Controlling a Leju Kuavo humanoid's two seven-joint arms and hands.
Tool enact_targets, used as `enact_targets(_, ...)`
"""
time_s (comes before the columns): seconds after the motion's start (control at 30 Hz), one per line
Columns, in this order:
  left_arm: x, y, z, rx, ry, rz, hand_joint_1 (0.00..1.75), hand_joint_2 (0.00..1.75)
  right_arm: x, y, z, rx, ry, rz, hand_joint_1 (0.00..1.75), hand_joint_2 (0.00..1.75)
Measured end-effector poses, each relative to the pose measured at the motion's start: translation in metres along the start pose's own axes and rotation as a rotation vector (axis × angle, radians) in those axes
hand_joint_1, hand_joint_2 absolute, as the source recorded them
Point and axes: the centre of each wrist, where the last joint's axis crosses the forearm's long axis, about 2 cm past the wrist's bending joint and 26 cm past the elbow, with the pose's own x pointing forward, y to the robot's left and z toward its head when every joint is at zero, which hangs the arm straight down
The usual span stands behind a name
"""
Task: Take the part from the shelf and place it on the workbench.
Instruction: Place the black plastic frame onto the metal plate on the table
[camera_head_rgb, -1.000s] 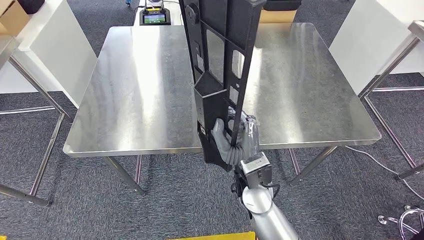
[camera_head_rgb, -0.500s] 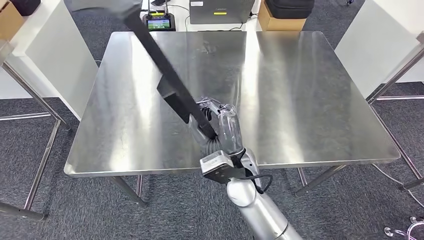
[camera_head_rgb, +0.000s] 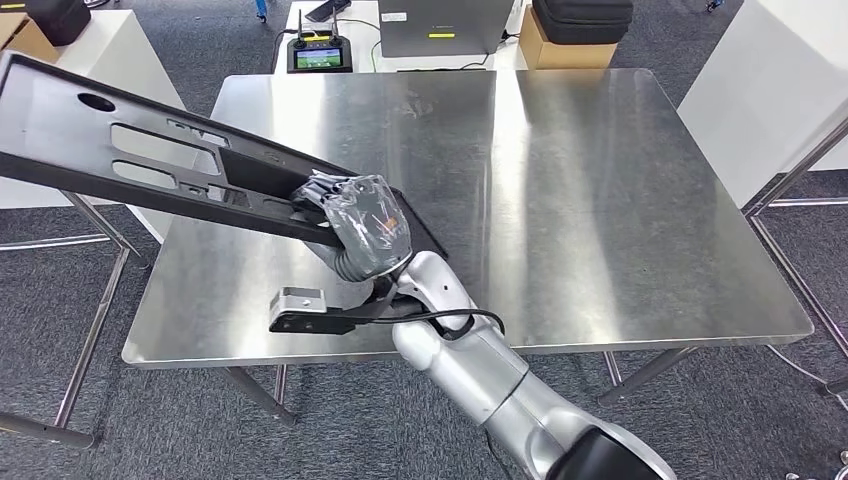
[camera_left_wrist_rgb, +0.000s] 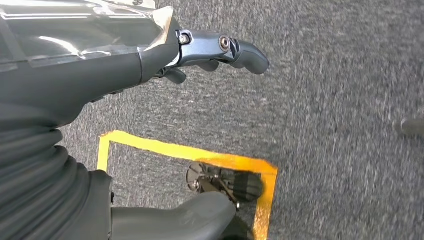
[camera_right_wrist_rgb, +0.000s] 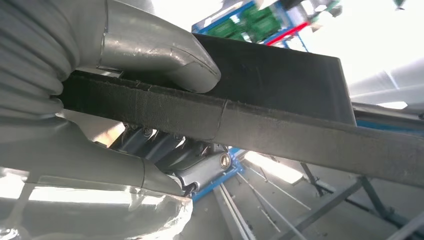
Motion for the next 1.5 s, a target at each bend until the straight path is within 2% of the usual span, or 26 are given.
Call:
enact_targets(0.2, 0.004, -0.001, -0.002, -0.024, 0.002, -0.022, 0.0, 1.75, -0.002, 0.023, -0.019, 0.149, 0.009, 0.189, 1.75, 1.75)
enact_targets(0.4, 0.006, -0.002, -0.003, -0.042, -0.005, -0.037, 0.0, 1.75, -0.013, 0.043, -0.024, 0.368, 0.093, 0.399, 1.75, 1.75)
enact_targets(0.63, 0.005, -0.002, -0.002, -0.05, -0.001, -0.034, 0.0, 1.75, -0.036, 0.052, -0.01, 0.577, 0.24, 0.542, 1.75, 1.75)
enact_targets(0.77, 0.002, -0.001, -0.001, -0.049, 0.015, -0.033, 0.0, 1.75, -0.054, 0.054, 0.008, 0.685, 0.381, 0.578, 1.75, 1.75)
enact_targets(1.0, -0.001, -0.001, 0.001, -0.046, 0.031, -0.032, 0.0, 1.75, -0.082, 0.05, 0.035, 0.78, 0.533, 0.639, 1.75, 1.75)
enact_targets(1.13, -0.002, -0.001, 0.001, -0.055, 0.03, -0.037, 0.0, 1.75, -0.097, 0.045, 0.048, 0.804, 0.604, 0.652, 0.0, 0.0)
enact_targets(1.2, -0.002, -0.001, 0.001, -0.067, 0.027, -0.044, 0.0, 1.75, -0.103, 0.044, 0.056, 0.819, 0.634, 0.651, 0.0, 0.0)
enact_targets(1.33, -0.002, -0.002, 0.001, -0.08, 0.019, -0.056, 0.0, 0.0, -0.11, 0.042, 0.067, 0.836, 0.676, 0.637, 0.0, 0.0)
enact_targets(1.5, -0.001, -0.003, 0.001, -0.084, 0.016, -0.06, 0.0, 0.0, -0.115, 0.041, 0.072, 0.84, 0.696, 0.628, 0.0, 0.0)
